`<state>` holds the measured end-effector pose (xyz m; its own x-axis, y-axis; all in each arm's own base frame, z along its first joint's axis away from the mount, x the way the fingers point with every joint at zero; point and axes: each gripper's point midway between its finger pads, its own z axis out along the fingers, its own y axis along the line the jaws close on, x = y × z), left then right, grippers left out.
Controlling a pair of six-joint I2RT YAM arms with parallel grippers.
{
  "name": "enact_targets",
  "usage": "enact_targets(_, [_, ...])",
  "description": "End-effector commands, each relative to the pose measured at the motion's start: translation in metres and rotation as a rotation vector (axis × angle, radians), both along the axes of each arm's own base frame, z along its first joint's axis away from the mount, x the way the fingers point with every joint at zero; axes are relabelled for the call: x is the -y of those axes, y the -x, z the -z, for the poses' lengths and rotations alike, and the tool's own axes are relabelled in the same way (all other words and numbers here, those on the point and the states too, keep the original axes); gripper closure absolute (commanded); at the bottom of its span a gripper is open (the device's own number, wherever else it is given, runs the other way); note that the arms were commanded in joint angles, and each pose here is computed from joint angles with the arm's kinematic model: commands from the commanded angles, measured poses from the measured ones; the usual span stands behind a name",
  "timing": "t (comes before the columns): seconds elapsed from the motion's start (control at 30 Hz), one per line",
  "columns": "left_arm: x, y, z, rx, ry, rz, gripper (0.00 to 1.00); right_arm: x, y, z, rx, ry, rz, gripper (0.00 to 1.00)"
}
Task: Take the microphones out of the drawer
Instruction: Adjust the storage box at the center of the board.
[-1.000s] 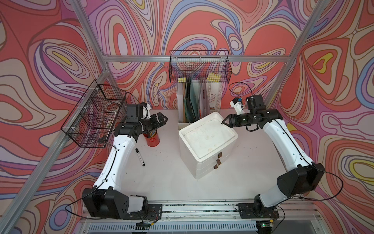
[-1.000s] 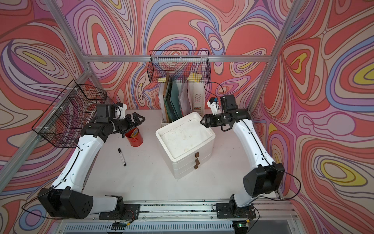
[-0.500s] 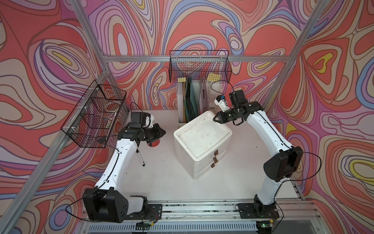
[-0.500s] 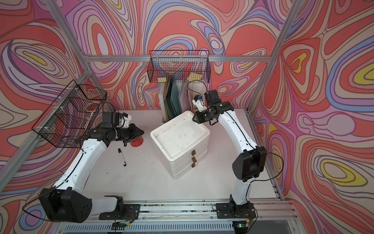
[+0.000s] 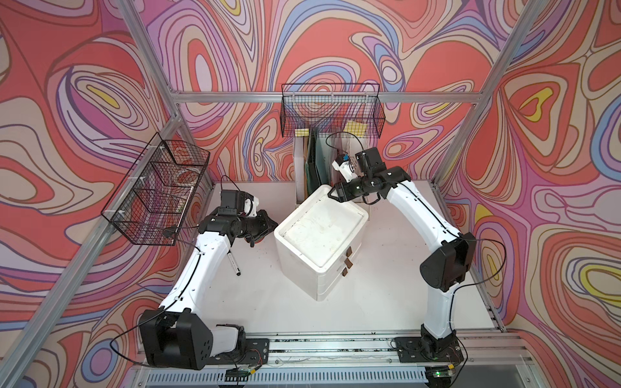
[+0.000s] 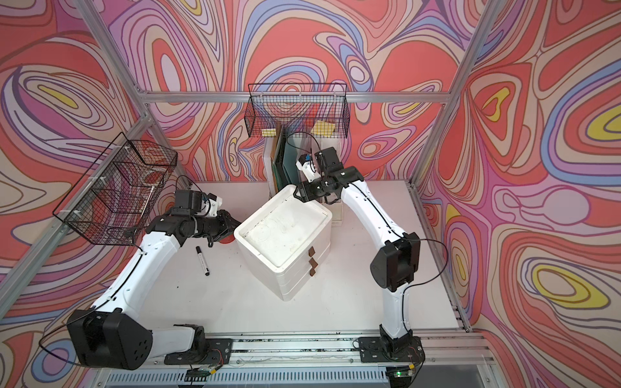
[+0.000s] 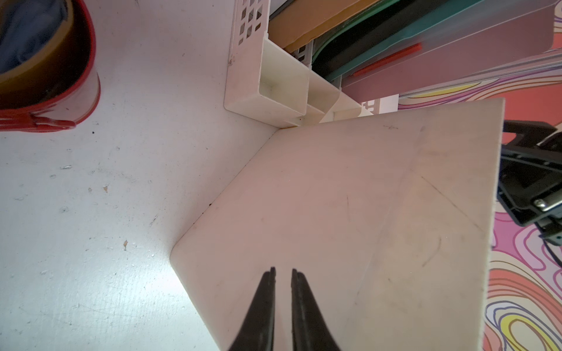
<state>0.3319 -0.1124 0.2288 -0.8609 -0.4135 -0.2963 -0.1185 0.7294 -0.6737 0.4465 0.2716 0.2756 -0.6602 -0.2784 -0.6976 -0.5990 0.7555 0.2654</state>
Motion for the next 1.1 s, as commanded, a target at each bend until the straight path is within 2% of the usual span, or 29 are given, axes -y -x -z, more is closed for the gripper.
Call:
enact_targets(0.0, [0.006,0.009,-0.008,0.015,0.02,0.025,0.85,0.034,0.004,-0.061,0.16,-0.054,0.206,0.4])
enact_targets(0.1, [0.009,0.014,-0.009,0.008,0.018,0.047,0.87,0.075,0.021,-0.073,0.2,-0.042,0.405,0.38])
enact_targets(0.17, [0.011,0.017,-0.009,0.001,0.015,0.063,0.88,0.097,0.034,-0.067,0.189,-0.018,0.499,0.41])
enact_targets(0.37, [0.016,0.029,-0.01,-0.005,0.011,0.088,0.87,0.132,0.073,-0.024,0.036,0.06,0.649,0.47])
enact_targets(0.57, [0.022,0.037,-0.009,-0.015,0.023,0.104,0.87,0.11,0.091,0.015,-0.127,-0.064,0.615,0.65])
enact_targets(0.8, [0.033,0.053,-0.004,-0.04,0.036,0.129,0.88,0.086,0.091,0.04,-0.229,-0.158,0.569,0.68])
enact_targets(1.07, [0.044,0.084,0.008,-0.109,0.029,0.17,0.87,0.052,0.081,0.045,-0.296,-0.292,0.476,0.69])
